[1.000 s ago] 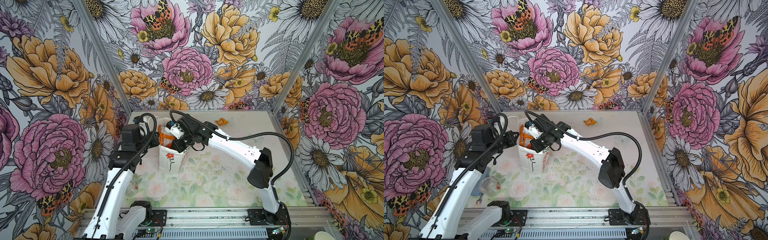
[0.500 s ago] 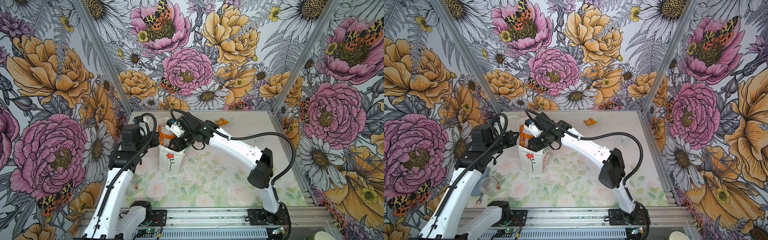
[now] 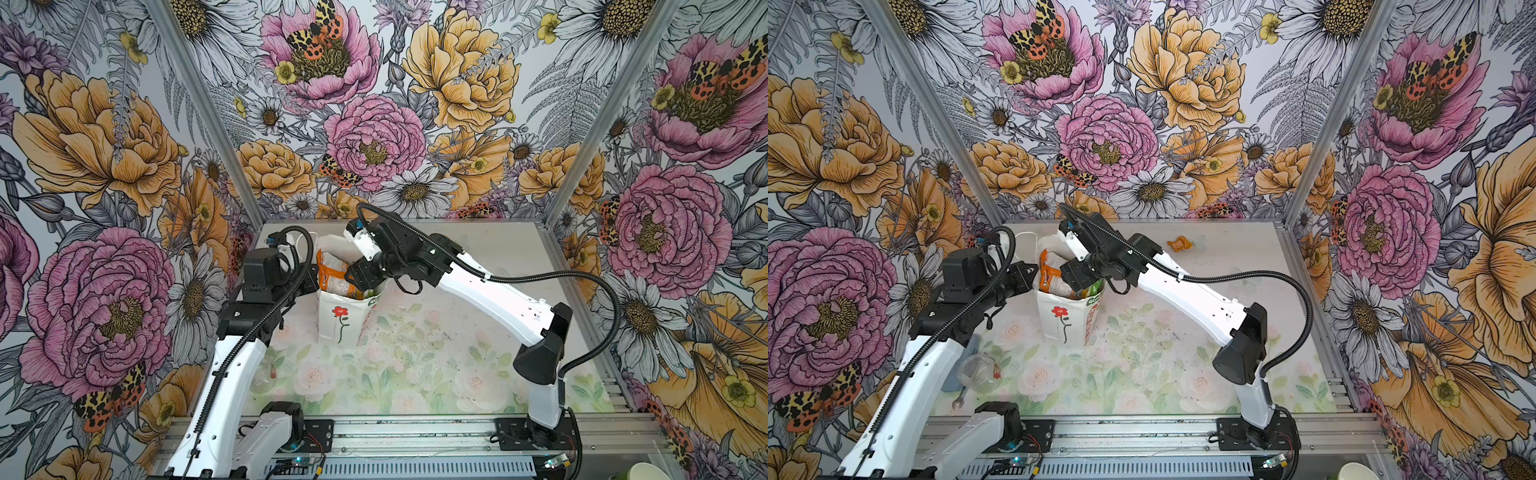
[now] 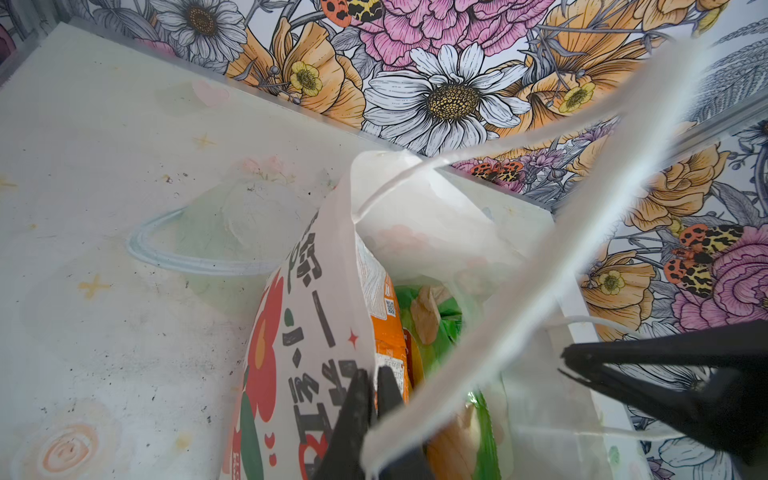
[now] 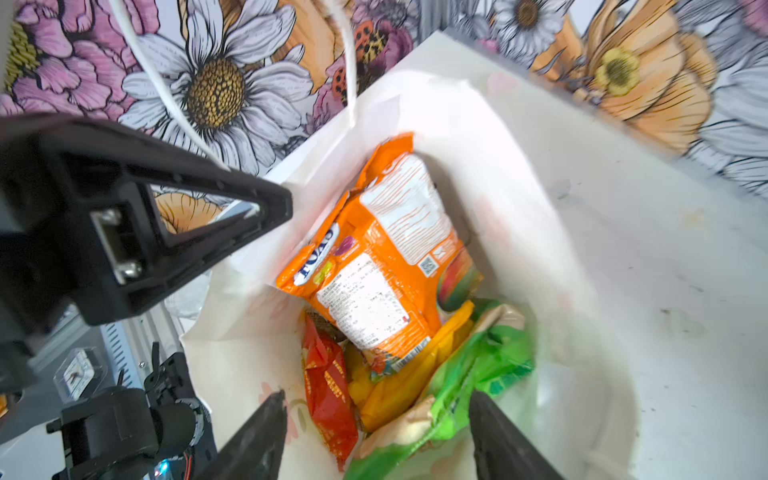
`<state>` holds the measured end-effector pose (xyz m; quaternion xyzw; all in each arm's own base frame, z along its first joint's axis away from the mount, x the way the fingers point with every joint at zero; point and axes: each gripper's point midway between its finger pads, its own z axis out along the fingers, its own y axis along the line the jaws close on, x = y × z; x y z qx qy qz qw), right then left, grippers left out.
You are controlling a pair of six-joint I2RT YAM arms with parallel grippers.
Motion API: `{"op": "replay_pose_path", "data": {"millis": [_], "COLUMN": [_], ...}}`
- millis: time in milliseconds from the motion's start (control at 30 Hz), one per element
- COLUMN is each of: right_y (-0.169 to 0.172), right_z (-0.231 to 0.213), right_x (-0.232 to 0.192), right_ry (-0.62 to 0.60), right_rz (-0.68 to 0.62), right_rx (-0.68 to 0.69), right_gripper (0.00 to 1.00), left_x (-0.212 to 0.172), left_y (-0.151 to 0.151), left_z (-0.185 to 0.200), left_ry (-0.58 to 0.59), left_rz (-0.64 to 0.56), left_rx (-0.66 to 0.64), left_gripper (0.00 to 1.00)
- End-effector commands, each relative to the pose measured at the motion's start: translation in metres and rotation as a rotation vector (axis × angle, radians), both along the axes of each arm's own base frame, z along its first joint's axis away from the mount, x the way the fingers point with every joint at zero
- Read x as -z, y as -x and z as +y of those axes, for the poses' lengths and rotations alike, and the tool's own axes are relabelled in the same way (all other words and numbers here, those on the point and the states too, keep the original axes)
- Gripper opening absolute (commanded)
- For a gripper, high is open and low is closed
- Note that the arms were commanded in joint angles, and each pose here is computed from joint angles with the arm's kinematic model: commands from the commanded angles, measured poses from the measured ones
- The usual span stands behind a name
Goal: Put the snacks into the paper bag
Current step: 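Withdraw the right gripper from the bag toward the orange wafer pack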
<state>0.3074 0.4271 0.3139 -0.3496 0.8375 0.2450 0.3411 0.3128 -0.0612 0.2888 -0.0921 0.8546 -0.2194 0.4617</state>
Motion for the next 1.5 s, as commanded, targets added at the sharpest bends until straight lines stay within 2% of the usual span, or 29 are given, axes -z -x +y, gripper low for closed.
{"op": "replay_pose_path", "data": {"millis": [0,133,333,433,533,667,867,967,1067,1300,1467], "right_y": [-0.013,-0.018,-0.041,-0.059,-0.085,-0.127,-0.193,-0.222,-0.244,-0.282,-0.3], "right_z": [-0.025,-0.049,-0.111,-0.146,-0.183,-0.229,-0.288,-0.297,-0.304,-0.304,-0.307], "right_x": [-0.053,-0.075,-0.096,-0.091,-0.077,-0.038,0.049,0.091,0.129,0.182,0.207], "right_ry": [-0.063,-0.084,-0.108,-0.122,-0.142,-0.153,-0.265,-0.355,-0.393,-0.418,-0.43], "right_rz": [-0.16,-0.27,-0.396,-0.449,-0.425,-0.332,-0.023,0.139,0.245,0.355,0.393], "right_rx": [0.09,0.159,0.364,0.466,0.574,0.723,0.915,0.916,0.934,0.94,0.961], "right_gripper": [0.72,0.73,0.79,0.83,0.83,0.83,0.83,0.83,0.83,0.81,0.76], "left_x": [-0.016,-0.015,-0.013,-0.015,-0.015,-0.017,-0.02,-0.02,-0.021,-0.02,-0.019], "left_y": [-0.003,-0.003,-0.003,-0.003,-0.002,-0.001,0.001,0.002,0.002,0.001,0.001], "left_z": [-0.003,-0.003,-0.003,-0.005,-0.005,-0.005,-0.005,-0.006,-0.006,-0.007,-0.006], "left_ry": [0.018,0.017,0.018,0.017,0.014,0.014,0.011,0.009,0.007,0.005,0.003], "left_rz": [-0.06,-0.059,-0.053,-0.056,-0.059,-0.068,-0.075,-0.077,-0.079,-0.074,-0.074], "left_rx": [0.019,0.018,0.02,0.024,0.025,0.025,0.028,0.029,0.031,0.031,0.029], "left_gripper": [0.09,0.09,0.09,0.09,0.09,0.09,0.09,0.09,0.09,0.09,0.1]}}
